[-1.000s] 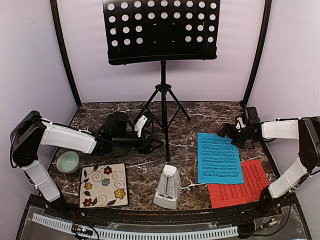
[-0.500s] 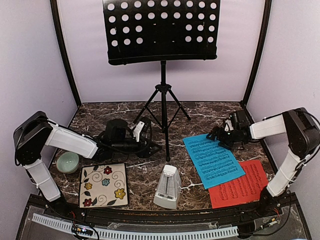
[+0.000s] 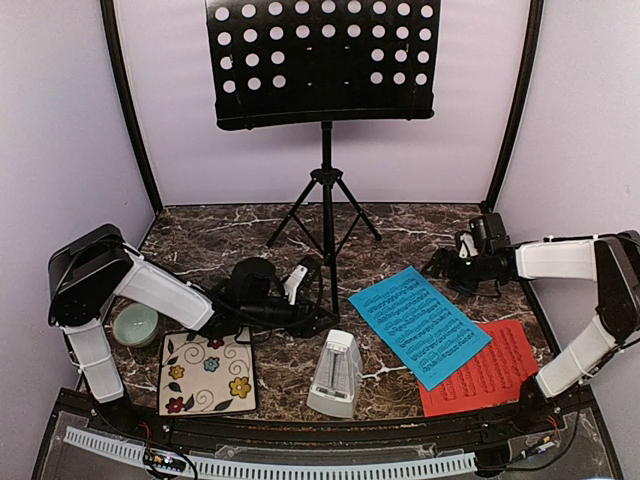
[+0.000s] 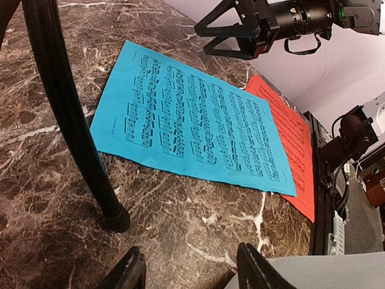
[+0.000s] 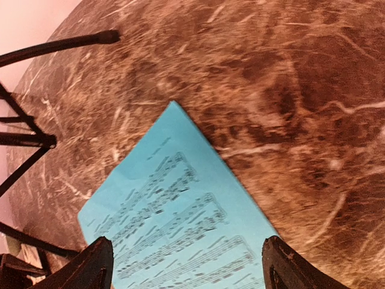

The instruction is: Set up the instrument practice props

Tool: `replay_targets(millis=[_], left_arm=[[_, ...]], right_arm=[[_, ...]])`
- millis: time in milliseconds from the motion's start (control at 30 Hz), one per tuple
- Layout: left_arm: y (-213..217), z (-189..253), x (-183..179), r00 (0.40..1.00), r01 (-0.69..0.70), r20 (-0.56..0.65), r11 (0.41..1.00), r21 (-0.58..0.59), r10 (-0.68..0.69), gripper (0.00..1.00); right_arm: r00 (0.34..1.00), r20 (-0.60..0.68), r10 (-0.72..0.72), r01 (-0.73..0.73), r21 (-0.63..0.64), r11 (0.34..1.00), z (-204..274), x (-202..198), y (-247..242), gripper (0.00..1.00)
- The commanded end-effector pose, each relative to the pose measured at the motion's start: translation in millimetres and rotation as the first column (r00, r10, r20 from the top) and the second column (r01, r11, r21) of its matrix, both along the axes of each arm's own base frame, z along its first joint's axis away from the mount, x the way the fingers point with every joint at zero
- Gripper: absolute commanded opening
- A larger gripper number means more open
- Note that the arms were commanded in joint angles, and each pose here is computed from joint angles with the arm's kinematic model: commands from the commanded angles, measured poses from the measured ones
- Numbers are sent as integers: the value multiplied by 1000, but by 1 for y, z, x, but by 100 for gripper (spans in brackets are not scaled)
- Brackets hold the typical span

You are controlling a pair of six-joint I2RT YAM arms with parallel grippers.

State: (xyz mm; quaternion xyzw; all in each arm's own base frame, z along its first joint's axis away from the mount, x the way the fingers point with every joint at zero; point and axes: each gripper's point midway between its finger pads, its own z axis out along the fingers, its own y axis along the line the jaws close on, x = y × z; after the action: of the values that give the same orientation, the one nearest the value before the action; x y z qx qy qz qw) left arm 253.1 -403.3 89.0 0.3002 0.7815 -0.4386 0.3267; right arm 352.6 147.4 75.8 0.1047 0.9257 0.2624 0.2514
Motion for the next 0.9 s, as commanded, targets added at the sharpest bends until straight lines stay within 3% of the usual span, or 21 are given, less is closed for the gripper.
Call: replay_targets(millis=[0, 167, 367, 867], left_arm=[[-13, 5, -1, 1000, 26, 15, 1000, -10, -26, 54], [-19, -1, -3, 999, 44, 6, 999, -1, -44, 54], [-30, -10, -3, 997, 80, -17, 997, 16, -80, 54], [-52, -49, 1, 994, 102, -61, 986, 130, -95, 52]], right_arm=[[993, -103, -59, 45, -134, 990, -37, -19, -41, 86], [985, -157, -66, 43, -148, 988, -61, -19, -47, 85], [980, -196, -13, -1, -68, 998, -77, -23, -26, 80], [973, -205, 110, -93, 92, 991, -71, -32, 19, 67]])
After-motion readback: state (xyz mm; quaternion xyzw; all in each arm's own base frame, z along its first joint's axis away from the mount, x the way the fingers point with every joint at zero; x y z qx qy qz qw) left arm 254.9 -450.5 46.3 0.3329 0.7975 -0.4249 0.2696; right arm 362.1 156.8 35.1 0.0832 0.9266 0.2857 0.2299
